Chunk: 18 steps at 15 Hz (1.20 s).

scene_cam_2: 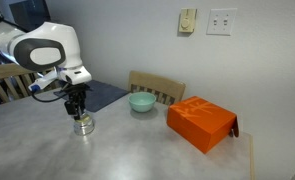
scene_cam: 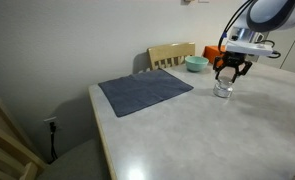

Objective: Pick up the lid and put it on the silver bowl

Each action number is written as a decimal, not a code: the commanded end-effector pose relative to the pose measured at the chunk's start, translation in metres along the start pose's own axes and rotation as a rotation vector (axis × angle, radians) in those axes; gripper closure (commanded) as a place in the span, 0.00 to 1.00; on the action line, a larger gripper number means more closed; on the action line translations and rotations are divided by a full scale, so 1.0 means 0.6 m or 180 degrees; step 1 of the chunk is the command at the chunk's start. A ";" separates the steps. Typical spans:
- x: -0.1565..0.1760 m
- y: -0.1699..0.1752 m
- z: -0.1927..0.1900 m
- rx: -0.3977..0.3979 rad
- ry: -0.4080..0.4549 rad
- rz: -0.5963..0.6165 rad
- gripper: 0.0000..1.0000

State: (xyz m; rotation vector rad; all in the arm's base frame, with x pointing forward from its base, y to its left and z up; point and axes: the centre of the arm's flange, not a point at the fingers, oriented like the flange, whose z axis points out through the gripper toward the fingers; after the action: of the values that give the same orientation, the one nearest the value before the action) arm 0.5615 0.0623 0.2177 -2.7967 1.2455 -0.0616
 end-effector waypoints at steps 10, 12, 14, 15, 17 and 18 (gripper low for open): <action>-0.008 0.046 -0.024 0.0002 -0.0029 0.0179 0.56; 0.002 0.049 -0.017 -0.0004 -0.0039 0.0177 0.56; 0.007 0.049 -0.014 -0.0011 -0.0043 0.0187 0.56; 0.009 0.049 -0.012 -0.0013 -0.0046 0.0188 0.56; 0.011 0.048 -0.007 -0.0009 -0.0057 0.0185 0.56; 0.012 0.046 -0.004 -0.0014 -0.0062 0.0180 0.56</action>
State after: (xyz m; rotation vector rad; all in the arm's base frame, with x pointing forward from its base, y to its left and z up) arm 0.5431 0.0426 0.2224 -2.7670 1.3230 -0.0407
